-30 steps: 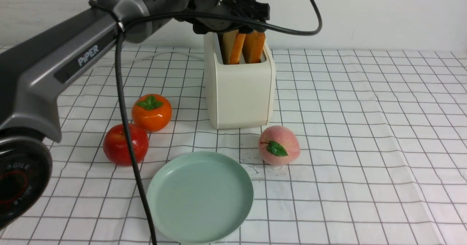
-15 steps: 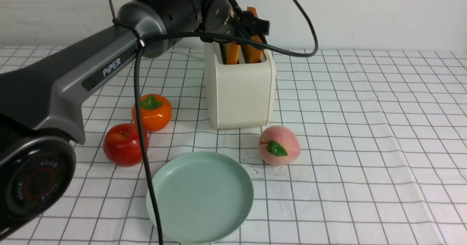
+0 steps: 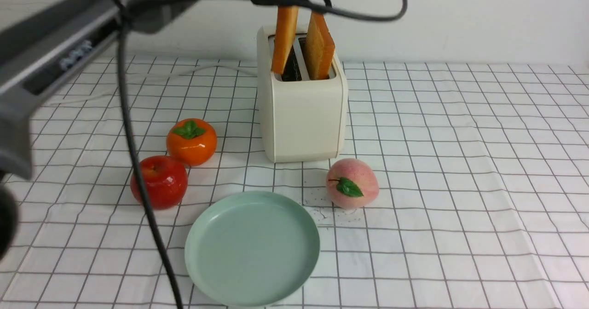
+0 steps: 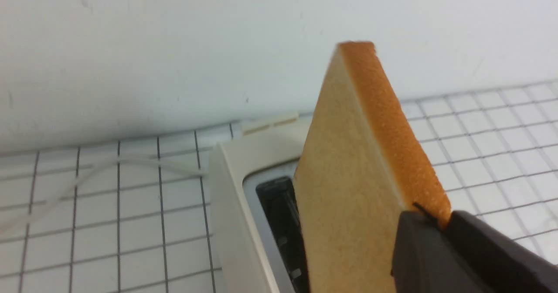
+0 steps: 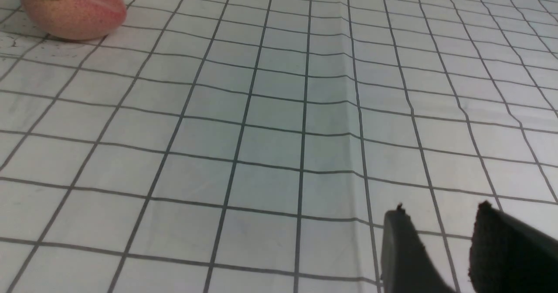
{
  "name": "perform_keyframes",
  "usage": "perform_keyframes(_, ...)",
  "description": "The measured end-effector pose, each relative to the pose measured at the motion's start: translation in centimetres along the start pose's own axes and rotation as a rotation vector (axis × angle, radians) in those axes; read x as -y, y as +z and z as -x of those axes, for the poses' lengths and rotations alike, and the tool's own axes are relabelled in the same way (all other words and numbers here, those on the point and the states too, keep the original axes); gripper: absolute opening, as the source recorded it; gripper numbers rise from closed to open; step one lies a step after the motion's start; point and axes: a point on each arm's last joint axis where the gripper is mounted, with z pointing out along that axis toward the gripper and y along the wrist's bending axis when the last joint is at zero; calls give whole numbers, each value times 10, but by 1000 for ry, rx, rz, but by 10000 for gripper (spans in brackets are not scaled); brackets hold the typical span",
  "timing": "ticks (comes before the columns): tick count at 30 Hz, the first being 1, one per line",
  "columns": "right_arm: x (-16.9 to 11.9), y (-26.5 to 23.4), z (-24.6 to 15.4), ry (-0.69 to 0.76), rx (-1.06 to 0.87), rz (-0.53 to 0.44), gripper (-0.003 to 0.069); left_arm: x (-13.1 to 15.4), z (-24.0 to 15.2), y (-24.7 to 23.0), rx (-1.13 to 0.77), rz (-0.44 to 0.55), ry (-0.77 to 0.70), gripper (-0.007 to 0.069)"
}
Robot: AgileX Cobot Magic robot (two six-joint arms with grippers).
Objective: Take toasted bread from bread machine on white checkered table place on plate.
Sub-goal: 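Place the slice of bread on the plate with the left gripper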
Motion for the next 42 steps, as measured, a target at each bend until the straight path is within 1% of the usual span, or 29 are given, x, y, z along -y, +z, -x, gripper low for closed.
perform_keyframes(4, 0, 0, 0, 0, 0, 0, 240, 4, 32, -72, 39, -16, 26, 32)
perform_keyframes(5, 0, 0, 0, 0, 0, 0, 240, 4, 34, -79, 34, -16, 25, 32)
perform_keyframes(7, 0, 0, 0, 0, 0, 0, 240, -2, 35, -115, -32, -16, 11, 32)
perform_keyframes(8, 0, 0, 0, 0, 0, 0, 240, -3, 33, -120, -56, -14, 8, 32)
perform_keyframes(9, 0, 0, 0, 0, 0, 0, 240, -8, 26, -140, -113, -20, 9, 32)
perform_keyframes(10, 0, 0, 0, 0, 0, 0, 240, -8, 23, -138, -130, -20, 9, 32)
perform_keyframes(12, 0, 0, 0, 0, 0, 0, 240, -13, -9, -156, -250, -49, 1, 32)
perform_keyframes(13, 0, 0, 0, 0, 0, 0, 240, -14, -7, -160, -240, -52, 0, 32)
perform_keyframes(14, 0, 0, 0, 0, 0, 0, 240, -16, -28, -168, -291, -78, -15, 32)
perform_keyframes(15, 0, 0, 0, 0, 0, 0, 240, -17, -40, -167, -320, -88, -22, 32)
perform_keyframes(16, 0, 0, 0, 0, 0, 0, 240, -20, -62, -178, -343, -117, -46, 32)
perform_keyframes(17, 0, 0, 0, 0, 0, 0, 240, -23, -83, -180, -369, -133, -64, 32)
perform_keyframes(19, 0, 0, 0, 0, 0, 0, 240, -26, -103, -183, -380, -148, -79, 32)
perform_keyframes(20, 0, 0, 0, 0, 0, 0, 240, -30, -125, -186, -389, -162, -95, 32)
perform_keyframes(23, 0, 0, 0, 0, 0, 0, 240, -38, -160, -184, -435, -171, -145, 32)
perform_keyframes(24, 0, 0, 0, 0, 0, 0, 240, -40, -161, -184, -437, -167, -148, 32)
perform_keyframes(25, 0, 0, 0, 0, 0, 0, 240, -48, -166, -181, -462, -159, -185, 32)
perform_keyframes(29, 0, 0, 0, 0, 0, 0, 240, -75, -162, -179, -451, -157, -256, 32)
perform_keyframes(31, 0, 0, 0, 0, 0, 0, 240, -80, -160, -178, -453, -192, -295, 32)
perform_keyframes(34, 0, 0, 0, 0, 0, 0, 240, -86, -162, -167, -474, -355, -345, 32)
perform_keyframes(35, 0, 0, 0, 0, 0, 0, 240, -86, -162, -166, -471, -368, -331, 32)
perform_keyframes(36, 0, 0, 0, 0, 0, 0, 240, -86, -167, -155, -483, -442, -358, 32)
perform_keyframes(39, 0, 0, 0, 0, 0, 0, 240, -86, -175, -136, -505, -497, -386, 32)
perform_keyframes(42, 0, 0, 0, 0, 0, 0, 240, -90, -185, -115, -535, -500, -397, 32)
